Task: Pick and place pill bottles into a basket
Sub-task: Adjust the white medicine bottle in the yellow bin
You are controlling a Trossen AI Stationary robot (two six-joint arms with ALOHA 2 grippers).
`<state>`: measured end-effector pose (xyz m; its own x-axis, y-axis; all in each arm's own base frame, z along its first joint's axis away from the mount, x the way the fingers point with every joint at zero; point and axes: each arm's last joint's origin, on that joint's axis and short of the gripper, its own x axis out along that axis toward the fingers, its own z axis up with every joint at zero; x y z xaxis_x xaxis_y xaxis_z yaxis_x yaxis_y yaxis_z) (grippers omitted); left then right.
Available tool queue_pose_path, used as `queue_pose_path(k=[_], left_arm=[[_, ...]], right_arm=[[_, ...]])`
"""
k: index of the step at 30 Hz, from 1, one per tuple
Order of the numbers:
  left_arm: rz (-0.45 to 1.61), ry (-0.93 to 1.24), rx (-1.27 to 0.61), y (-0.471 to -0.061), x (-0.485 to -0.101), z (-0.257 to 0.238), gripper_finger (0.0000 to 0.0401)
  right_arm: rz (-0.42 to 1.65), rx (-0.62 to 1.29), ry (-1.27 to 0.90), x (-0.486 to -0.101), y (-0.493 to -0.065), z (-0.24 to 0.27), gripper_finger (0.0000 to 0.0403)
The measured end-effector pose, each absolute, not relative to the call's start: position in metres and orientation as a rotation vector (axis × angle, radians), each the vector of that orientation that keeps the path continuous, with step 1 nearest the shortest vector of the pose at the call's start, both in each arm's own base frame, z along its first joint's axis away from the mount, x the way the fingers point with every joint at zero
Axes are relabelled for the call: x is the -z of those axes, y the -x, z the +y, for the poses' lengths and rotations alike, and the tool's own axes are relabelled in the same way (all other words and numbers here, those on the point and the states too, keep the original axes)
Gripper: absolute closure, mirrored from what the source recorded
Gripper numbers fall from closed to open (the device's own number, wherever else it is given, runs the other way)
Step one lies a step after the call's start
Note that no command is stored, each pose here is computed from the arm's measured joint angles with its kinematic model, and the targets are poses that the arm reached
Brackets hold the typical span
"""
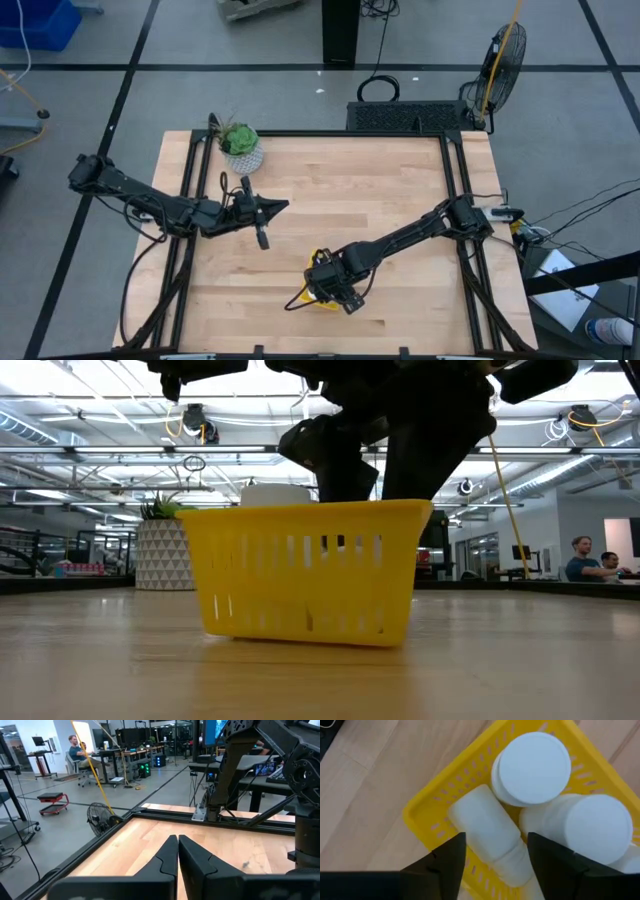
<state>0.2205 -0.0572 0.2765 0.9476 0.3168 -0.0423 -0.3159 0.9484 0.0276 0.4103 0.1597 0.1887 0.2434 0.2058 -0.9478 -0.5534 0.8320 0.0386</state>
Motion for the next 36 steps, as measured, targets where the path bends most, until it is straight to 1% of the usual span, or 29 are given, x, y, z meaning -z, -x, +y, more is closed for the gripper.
queue_pose_path(k=[4, 8, 11, 16, 19, 26, 33, 36], left_arm=[[0.047, -0.022, -0.323, -0.22, -0.276, -0.057, 0.0375], [0.048, -0.031, -0.323, -0.22, -0.276, -0.057, 0.0391], [0.049, -0.032, -0.323, -0.22, -0.276, -0.057, 0.0397], [0.051, -0.032, -0.324, -0.22, -0.276, -0.057, 0.0378], [0.051, -0.035, -0.324, -0.22, -0.276, -0.057, 0.0375], [0.052, -0.046, -0.324, -0.22, -0.276, -0.057, 0.0397], [0.05, -0.047, -0.324, -0.22, -0.277, -0.057, 0.0372], [0.045, -0.047, -0.324, -0.22, -0.277, -0.057, 0.037]], right_arm=[[1.214, -0.53, 0.33, -0.187, -0.411, 0.16, 0.0171], [1.226, -0.526, 0.323, -0.18, -0.408, 0.159, 0.0161], [1.26, -0.527, 0.296, -0.173, -0.404, 0.158, 0.0161], [1.3, -0.523, 0.276, -0.169, -0.399, 0.159, 0.016], [1.298, -0.528, 0.283, -0.169, -0.399, 0.161, 0.0161], [1.285, -0.52, 0.272, -0.169, -0.402, 0.156, 0.016], [1.269, -0.501, 0.253, -0.164, -0.409, 0.149, 0.016], [1.275, -0.483, 0.232, -0.164, -0.409, 0.149, 0.0161]])
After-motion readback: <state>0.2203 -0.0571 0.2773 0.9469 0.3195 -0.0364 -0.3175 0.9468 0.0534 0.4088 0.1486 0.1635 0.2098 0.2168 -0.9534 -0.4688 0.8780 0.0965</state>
